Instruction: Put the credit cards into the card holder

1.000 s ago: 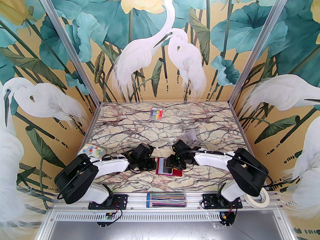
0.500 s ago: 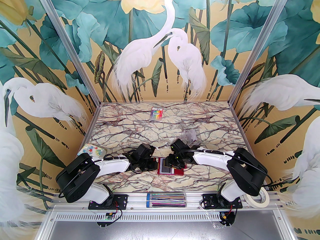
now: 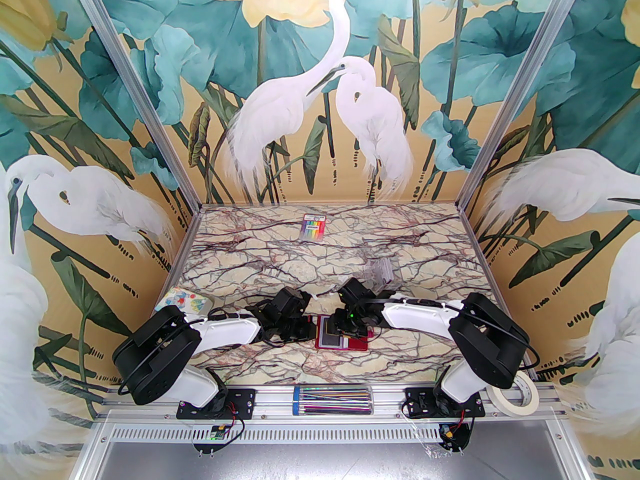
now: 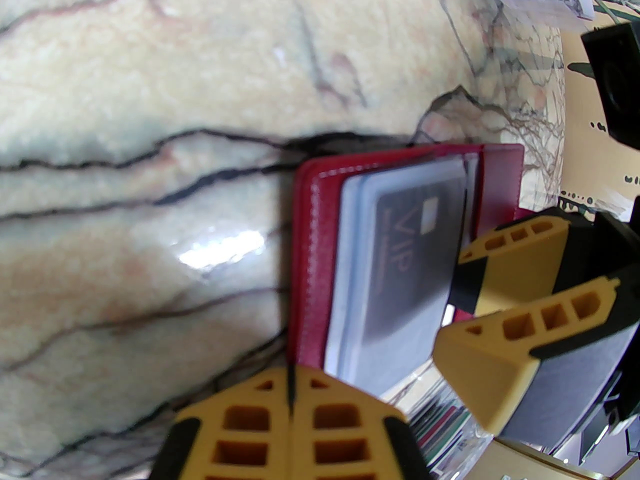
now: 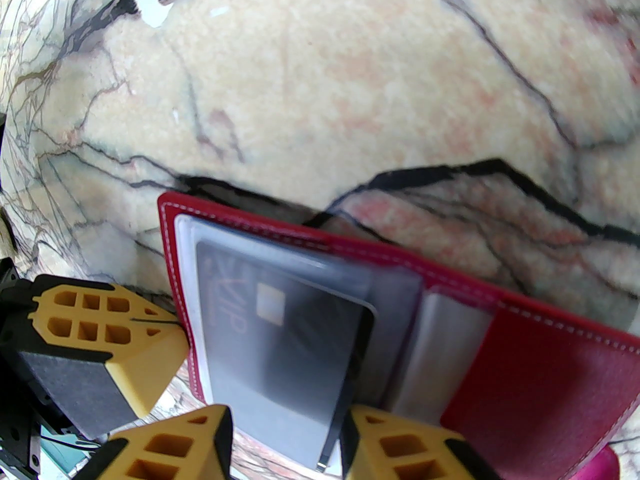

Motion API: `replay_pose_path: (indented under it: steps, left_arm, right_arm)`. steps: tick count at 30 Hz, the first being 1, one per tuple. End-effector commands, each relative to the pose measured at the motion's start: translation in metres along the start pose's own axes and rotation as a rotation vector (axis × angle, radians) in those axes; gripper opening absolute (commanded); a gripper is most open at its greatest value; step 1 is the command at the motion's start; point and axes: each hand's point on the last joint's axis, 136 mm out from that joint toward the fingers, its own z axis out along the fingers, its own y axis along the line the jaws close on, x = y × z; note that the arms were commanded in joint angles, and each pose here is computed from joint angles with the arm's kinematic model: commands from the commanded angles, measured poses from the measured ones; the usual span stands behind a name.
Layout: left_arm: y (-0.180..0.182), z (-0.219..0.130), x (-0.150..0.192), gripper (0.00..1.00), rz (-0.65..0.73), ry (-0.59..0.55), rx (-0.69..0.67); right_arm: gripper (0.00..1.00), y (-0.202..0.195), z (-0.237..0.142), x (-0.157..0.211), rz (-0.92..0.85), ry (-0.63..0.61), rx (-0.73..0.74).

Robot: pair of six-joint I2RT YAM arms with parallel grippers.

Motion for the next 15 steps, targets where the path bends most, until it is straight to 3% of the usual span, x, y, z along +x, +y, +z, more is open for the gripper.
replay_pose_path:
  steps: [1, 6, 9, 12, 15]
  left_arm:
    - [0.011, 0.005, 0.015, 0.01, -0.017, 0.043, -0.030]
    - [0.010, 0.003, 0.014, 0.01, -0.018, 0.035, -0.026]
    - [0.008, 0.001, 0.013, 0.01, -0.015, 0.030, -0.023]
    - [0.004, -0.002, 0.012, 0.01, -0.011, 0.024, -0.012]
    - [0.002, -0.003, 0.011, 0.01, -0.007, 0.022, -0.008]
  right_arm:
    - [0.43, 0.005, -0.014, -0.003, -0.053, -0.032, 0.022]
    - [0.51, 0.000, -0.026, -0.006, -0.072, -0.070, 0.052]
    - [0.50, -0.006, -0.029, -0.007, -0.063, -0.093, 0.073]
    - [0.44, -0.009, -0.024, -0.006, -0.047, -0.092, 0.067]
    - [0.29, -0.010, -0.017, -0.007, -0.037, -0.084, 0.060]
